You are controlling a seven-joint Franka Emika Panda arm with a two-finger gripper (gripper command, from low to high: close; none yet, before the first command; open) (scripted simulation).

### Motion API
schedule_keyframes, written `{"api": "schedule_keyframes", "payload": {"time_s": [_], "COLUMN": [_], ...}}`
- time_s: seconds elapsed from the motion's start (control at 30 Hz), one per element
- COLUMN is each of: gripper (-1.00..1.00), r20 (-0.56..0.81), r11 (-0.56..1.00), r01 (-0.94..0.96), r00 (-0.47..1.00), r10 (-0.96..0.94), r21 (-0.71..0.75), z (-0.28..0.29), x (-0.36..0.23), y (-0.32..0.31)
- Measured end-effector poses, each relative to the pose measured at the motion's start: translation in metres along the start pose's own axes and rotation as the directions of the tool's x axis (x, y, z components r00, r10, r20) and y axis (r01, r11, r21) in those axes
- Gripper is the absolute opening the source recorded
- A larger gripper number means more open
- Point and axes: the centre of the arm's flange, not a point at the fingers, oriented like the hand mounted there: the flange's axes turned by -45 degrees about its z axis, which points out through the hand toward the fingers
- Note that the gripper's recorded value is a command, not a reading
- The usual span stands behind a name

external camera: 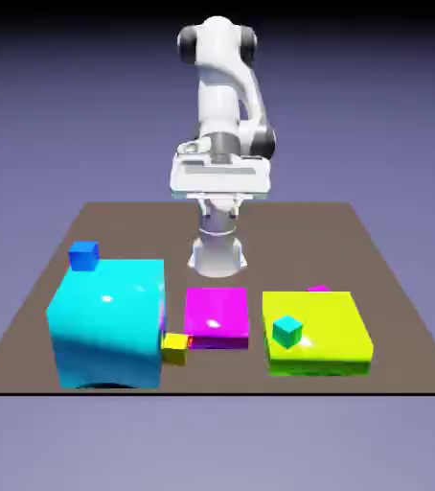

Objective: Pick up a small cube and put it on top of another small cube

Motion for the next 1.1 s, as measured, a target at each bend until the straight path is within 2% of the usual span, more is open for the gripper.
{"api": "schedule_keyframes", "payload": {"time_s": [0.1,0.23,0.4,0.53,0.7,0.83,0.97,1.1], "gripper": [0.0,0.0,0.0,0.0,0.0,0.0,0.0,0.0], "r20": [0.095,0.152,0.114,0.026,-0.097,-0.166,-0.19,-0.166], "r11": [0.956,0.742,0.284,-0.146,-0.617,-0.848,-0.906,-0.792], "r01": [0.284,0.634,0.881,0.877,0.626,0.283,-0.109,-0.475], "r00": [0.952,0.729,0.26,-0.177,-0.66,-0.906,-0.981,-0.879], "r10": [-0.291,-0.667,-0.959,-0.984,-0.745,-0.389,0.032,0.447], "r21": [0.076,0.219,0.379,0.457,0.477,0.448,0.409,0.384], "z": [0.021,0.039,0.05,0.051,0.045,0.038,0.029,0.015], "x": [-0.014,-0.037,-0.077,-0.115,-0.164,-0.201,-0.236,-0.269], "y": [-0.042,-0.107,-0.178,-0.225,-0.27,-0.298,-0.321,-0.343]}}
